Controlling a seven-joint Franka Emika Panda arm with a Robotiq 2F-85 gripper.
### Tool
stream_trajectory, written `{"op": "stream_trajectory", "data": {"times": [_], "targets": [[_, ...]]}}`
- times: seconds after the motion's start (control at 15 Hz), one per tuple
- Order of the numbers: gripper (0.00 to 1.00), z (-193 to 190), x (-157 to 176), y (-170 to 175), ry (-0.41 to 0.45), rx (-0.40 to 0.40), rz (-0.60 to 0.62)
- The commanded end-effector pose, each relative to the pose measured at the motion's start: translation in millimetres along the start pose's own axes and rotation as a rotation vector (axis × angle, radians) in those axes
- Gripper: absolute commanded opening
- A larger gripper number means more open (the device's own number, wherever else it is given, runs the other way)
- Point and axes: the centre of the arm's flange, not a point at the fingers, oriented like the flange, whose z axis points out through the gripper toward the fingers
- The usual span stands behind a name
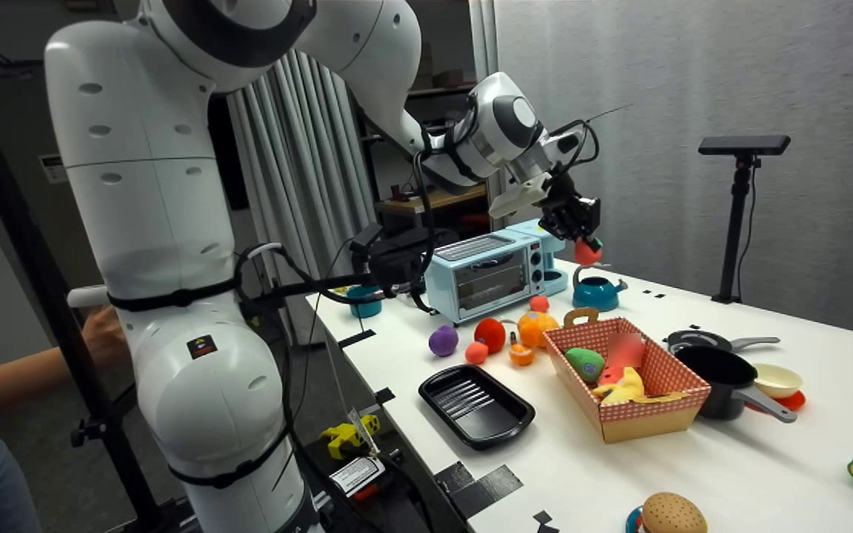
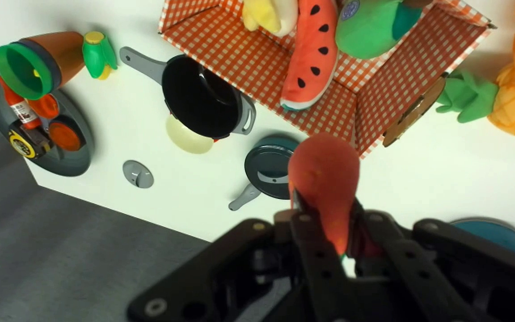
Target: Put the orange plush toy in the basket
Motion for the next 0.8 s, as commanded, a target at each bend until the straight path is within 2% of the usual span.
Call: {"op": "stream_trajectory", "data": {"times": [0.0, 0.13, 0.53, 0.73], "targets": [[0.42, 2.7, 10.7, -1.1, -0.001, -0.012, 0.033], [0.54, 3.5, 11.9, -1.8, -0.001, -0.010, 0.039], [0.98, 5.6, 13.4, -2.8, 0.002, -0.006, 0.046], [1.00, 6.2, 13.9, -3.4, 0.008, 0.002, 0.051]]}}
